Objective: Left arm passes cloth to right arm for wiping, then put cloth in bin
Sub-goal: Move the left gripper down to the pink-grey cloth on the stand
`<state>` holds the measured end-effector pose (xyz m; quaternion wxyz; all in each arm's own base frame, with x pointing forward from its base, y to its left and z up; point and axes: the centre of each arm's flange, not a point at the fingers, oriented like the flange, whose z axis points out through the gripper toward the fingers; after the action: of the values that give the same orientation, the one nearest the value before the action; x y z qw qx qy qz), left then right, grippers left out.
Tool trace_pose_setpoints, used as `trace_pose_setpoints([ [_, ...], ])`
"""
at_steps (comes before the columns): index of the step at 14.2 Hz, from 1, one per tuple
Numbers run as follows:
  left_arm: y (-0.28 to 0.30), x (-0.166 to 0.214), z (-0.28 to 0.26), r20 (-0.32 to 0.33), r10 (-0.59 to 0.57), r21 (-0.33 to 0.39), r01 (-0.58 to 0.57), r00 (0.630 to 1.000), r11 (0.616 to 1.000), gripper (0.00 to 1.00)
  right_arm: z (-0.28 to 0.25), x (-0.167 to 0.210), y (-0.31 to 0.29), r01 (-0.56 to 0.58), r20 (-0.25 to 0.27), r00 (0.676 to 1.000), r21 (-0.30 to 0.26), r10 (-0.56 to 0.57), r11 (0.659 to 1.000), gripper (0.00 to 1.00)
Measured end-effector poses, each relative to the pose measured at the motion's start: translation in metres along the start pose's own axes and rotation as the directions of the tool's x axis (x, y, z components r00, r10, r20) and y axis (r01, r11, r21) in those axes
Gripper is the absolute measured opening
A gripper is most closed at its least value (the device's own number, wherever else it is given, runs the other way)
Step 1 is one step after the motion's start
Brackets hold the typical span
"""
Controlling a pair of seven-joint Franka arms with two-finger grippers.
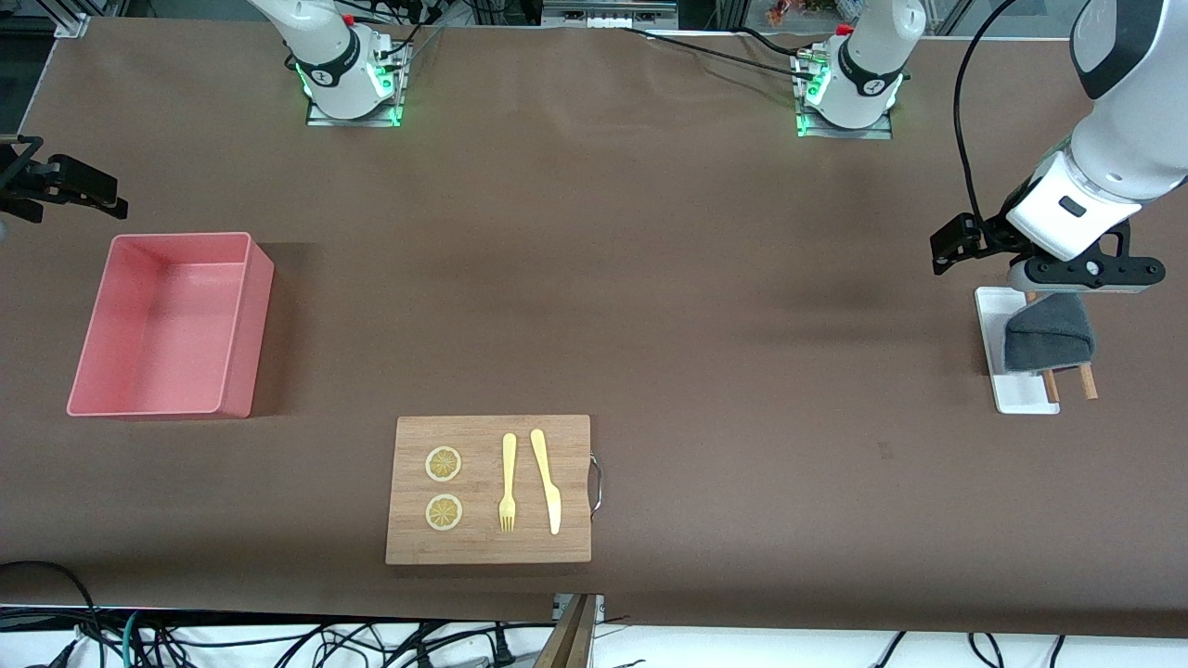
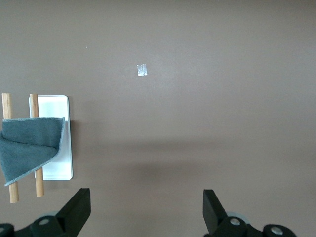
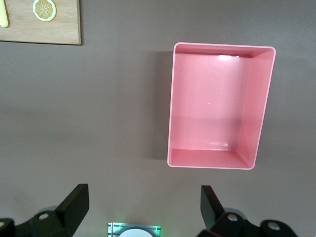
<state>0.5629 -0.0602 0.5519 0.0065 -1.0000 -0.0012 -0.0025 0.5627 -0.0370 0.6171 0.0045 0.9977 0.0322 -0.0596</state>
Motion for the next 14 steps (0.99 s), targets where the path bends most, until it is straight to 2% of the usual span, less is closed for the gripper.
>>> trace_pose_setpoints([
  [14, 0.0030, -0.0015, 0.0076, 0.023, 0.005, 0.002, -0.005, 1.000, 1.000, 1.00, -0.0005, 0.0005, 0.0001, 0.000, -0.005, 1.000, -0.001, 0.000, 1.000, 1.00],
])
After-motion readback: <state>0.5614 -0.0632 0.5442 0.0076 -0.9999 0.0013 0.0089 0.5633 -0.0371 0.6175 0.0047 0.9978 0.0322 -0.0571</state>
